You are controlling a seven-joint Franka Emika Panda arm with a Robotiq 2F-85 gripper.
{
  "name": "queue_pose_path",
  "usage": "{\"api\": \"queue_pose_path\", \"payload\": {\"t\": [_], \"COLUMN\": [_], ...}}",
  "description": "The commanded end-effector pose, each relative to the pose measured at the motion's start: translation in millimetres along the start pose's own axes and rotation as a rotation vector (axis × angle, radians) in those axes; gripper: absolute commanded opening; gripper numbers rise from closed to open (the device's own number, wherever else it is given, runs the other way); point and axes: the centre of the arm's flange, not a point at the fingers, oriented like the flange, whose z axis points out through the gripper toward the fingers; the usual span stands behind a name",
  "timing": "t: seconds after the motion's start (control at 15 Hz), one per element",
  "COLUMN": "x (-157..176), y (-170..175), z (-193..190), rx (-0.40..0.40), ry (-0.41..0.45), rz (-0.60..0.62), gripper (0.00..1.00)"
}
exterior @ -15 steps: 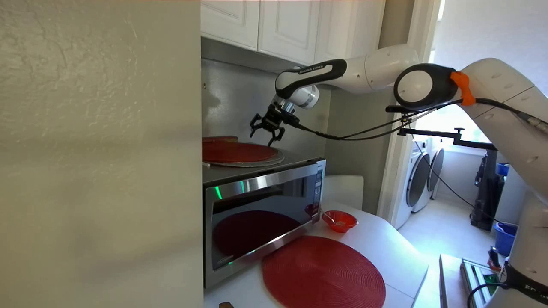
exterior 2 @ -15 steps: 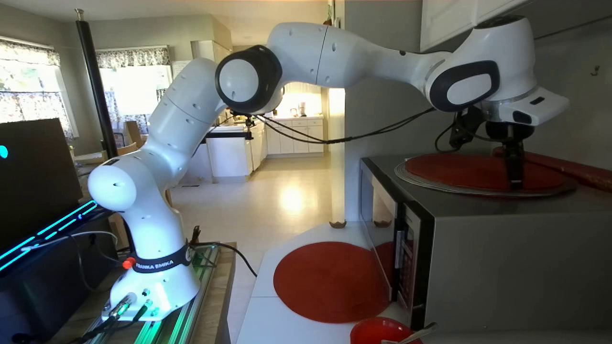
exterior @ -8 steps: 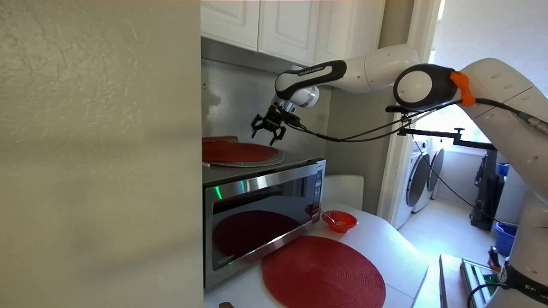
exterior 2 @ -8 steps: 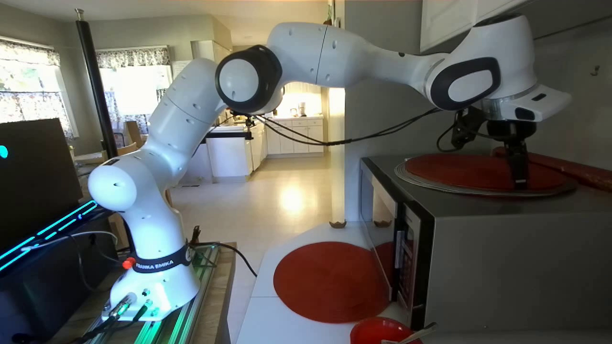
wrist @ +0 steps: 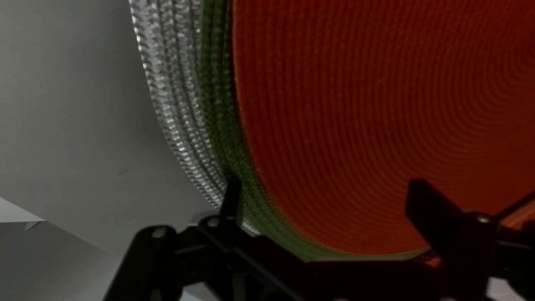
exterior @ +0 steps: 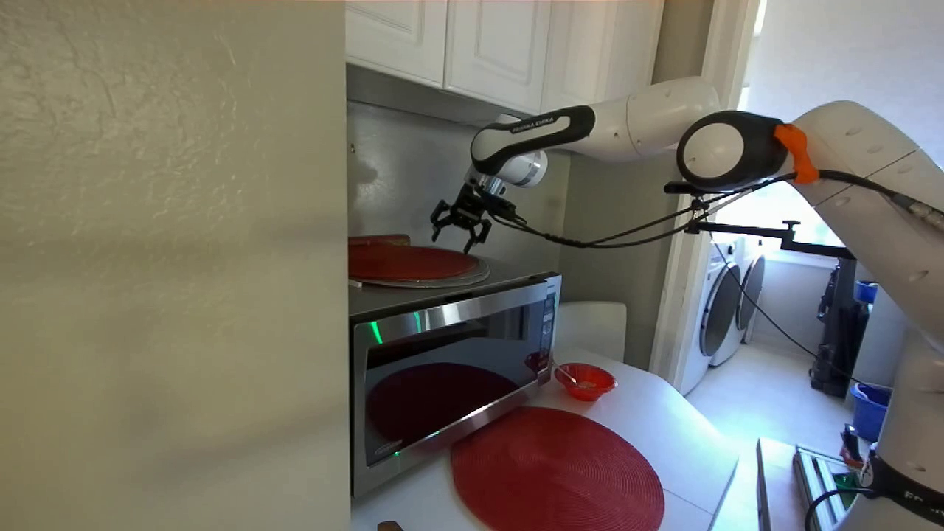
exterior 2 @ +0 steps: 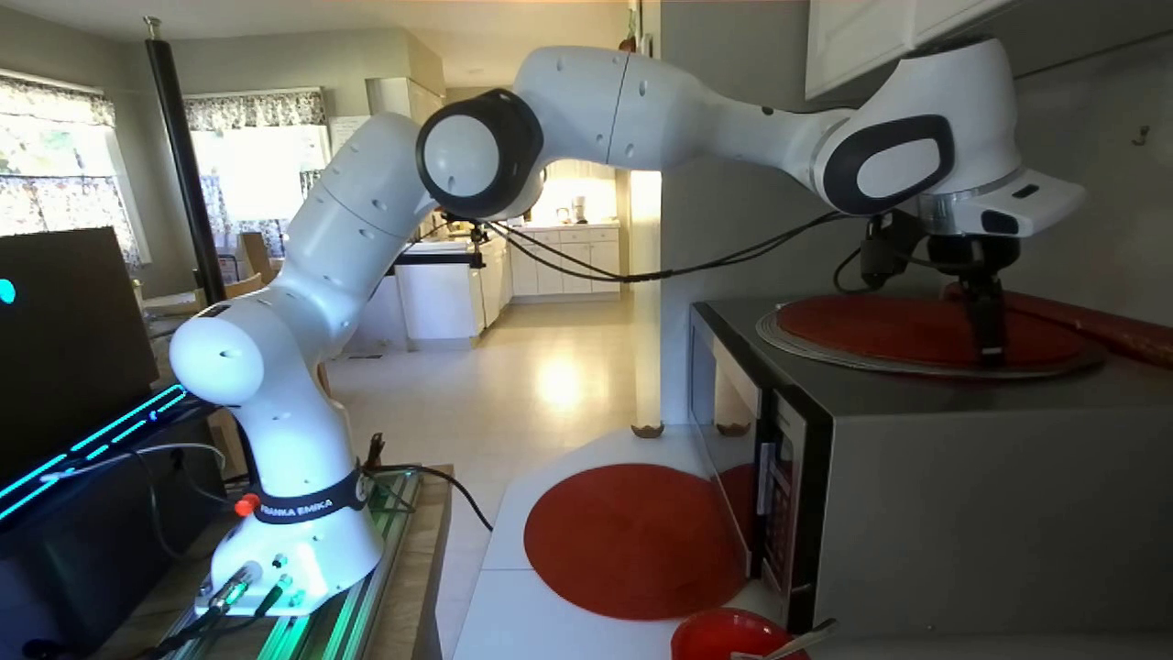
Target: Put the orange object on the counter on top of the other orange object
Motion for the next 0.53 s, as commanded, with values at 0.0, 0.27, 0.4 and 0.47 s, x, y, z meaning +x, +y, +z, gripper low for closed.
{"api": "queue_pose_path", "payload": {"t": [0.0,0.27,0.4,0.47], "x": [3.3,-0.1,-3.3,-5.0], "y": [-7.5,-10.8,-13.2,-14.6], "z": [4.6,5.0,5.6,6.0], "rx": [-0.026,-0.023,-0.023,-0.021], "ry": [-0.004,-0.007,-0.01,-0.012], "rz": [-0.014,-0.023,-0.03,-0.033], "gripper": [1.0,1.0,1.0,1.0]}}
